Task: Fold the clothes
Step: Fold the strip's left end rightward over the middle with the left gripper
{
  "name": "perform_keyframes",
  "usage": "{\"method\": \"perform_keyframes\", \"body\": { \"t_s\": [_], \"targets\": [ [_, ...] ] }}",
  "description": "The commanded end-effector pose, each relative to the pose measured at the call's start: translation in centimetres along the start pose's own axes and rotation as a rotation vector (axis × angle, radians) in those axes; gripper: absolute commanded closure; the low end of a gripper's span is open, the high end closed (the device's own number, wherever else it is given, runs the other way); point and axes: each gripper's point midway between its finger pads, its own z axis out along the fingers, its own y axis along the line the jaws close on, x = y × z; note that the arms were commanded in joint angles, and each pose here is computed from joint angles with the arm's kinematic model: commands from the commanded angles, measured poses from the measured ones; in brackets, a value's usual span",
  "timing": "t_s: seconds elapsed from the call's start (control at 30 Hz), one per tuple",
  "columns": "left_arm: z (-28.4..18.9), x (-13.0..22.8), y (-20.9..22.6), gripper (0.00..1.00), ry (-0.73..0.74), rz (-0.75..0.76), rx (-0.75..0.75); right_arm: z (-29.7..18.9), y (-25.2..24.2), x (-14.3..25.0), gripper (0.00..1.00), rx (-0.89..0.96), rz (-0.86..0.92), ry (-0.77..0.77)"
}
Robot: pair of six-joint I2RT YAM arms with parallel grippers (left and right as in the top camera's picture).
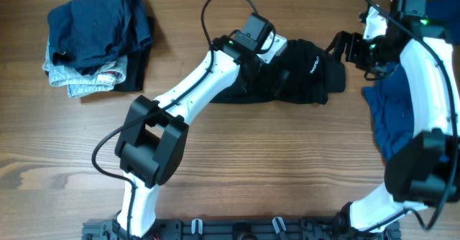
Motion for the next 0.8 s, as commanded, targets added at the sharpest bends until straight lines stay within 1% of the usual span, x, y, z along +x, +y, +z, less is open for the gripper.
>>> {"method": "perform_keyframes", "body": {
  "t_s": [0.0, 0.1, 0.23, 0.3, 0.37, 0.47, 0.53, 0.6, 0.67, 0.7, 0.77],
  "targets": [
    [0.7, -0.2, -3.0, 0.0, 0.0, 0.039, 0.141, 2.8, -1.5, 0.3, 0.0, 0.0, 0.012, 0.073],
    [0.7, -0.4, -4.7, 0.0, -0.008, 0.061, 0.202, 4.1, -1.9, 0.5, 0.01, -0.047, 0.005, 0.105],
    [1.1, -0.7, -6.8, 0.0, -0.025, 0.106, 0.225, 3.7, -2.9, -0.1, 0.0, -0.078, 0.031, 0.078],
    [1.2, -0.6, -6.8, 0.0, -0.023, 0.104, 0.221, 3.3, -3.6, -0.3, 0.01, -0.098, 0.056, 0.066],
    [0.7, -0.9, -5.8, 0.0, -0.032, 0.08, 0.212, 3.0, -4.4, -0.4, 0.0, -0.103, 0.066, 0.056],
    [-1.1, -1.8, -2.6, 0.0, -0.055, -0.015, 0.176, 2.8, -4.9, -0.5, 0.0, -0.099, 0.064, 0.048],
    [-1.9, -1.9, -0.2, 0.0, -0.064, -0.074, 0.117, 2.9, -5.0, -0.7, 0.0, -0.098, 0.061, 0.042],
    [-2.8, -2.8, 4.5, 0.0, -0.114, -0.151, -0.038, 3.3, -5.2, -1.0, 0.0, -0.097, 0.06, 0.035],
    [-3.0, -3.8, 7.6, 0.0, -0.17, -0.185, -0.157, 3.5, -5.2, -1.2, 0.0, -0.097, 0.059, 0.031],
    [-2.8, -4.3, 8.8, 0.01, -0.198, -0.214, -0.198, 3.5, -5.2, -1.2, 0.0, -0.097, 0.059, 0.03],
    [-2.2, -4.9, 9.4, 0.07, -0.228, -0.237, -0.204, 3.5, -5.3, -1.3, 0.0, -0.096, 0.057, 0.028]
  ]
}}
